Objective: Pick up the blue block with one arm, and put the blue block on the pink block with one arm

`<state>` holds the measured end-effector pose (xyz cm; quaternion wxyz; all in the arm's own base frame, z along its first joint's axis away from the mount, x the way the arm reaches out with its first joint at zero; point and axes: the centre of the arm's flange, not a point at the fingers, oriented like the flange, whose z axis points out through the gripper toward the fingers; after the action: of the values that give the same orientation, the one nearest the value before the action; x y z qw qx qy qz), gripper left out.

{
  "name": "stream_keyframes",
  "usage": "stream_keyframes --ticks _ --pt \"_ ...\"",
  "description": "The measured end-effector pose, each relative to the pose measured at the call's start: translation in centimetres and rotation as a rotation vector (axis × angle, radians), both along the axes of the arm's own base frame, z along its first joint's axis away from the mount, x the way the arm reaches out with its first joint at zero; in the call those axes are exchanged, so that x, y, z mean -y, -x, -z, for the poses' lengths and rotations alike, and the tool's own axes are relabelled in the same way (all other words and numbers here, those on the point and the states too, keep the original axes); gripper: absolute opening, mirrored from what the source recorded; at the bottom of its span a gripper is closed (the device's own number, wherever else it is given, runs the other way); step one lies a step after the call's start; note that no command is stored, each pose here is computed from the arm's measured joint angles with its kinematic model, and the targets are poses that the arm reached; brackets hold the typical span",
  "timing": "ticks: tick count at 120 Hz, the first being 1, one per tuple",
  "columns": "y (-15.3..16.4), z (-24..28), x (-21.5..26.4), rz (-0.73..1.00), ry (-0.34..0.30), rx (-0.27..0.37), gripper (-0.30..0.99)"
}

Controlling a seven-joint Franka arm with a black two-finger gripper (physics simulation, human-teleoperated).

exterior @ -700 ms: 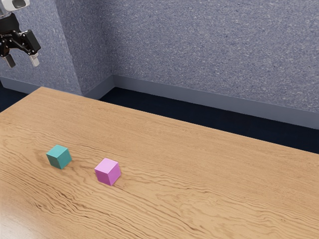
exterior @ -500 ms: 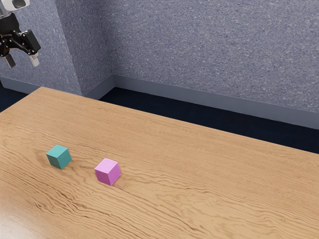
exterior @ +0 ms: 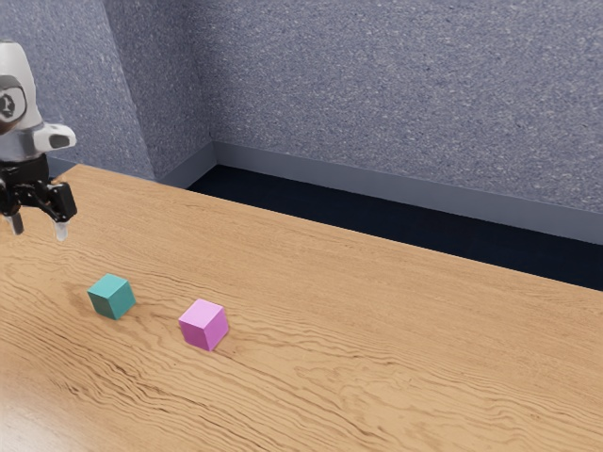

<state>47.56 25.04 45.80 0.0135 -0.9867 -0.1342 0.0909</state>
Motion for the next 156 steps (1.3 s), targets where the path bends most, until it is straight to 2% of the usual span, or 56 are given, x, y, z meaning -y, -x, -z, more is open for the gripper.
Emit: stream_keyframes --ticks 19,32,51,78,130,156 --pt "-2.3 6.2 -0.9 -0.039 0.035 0.086 0.69" --pt "-1.9 7.2 -2.2 -0.025 0.040 0.141 0.69" --pt "-2.0 7.4 -2.1 0.058 0.072 0.178 0.69" --pt "-1.2 9.7 -1.3 0.181 0.151 0.152 0.69" --pt "-2.6 14.7 -2.4 0.394 0.090 0.167 0.69" --pt "-3.3 15.1 -2.2 0.375 0.082 0.201 0.69"
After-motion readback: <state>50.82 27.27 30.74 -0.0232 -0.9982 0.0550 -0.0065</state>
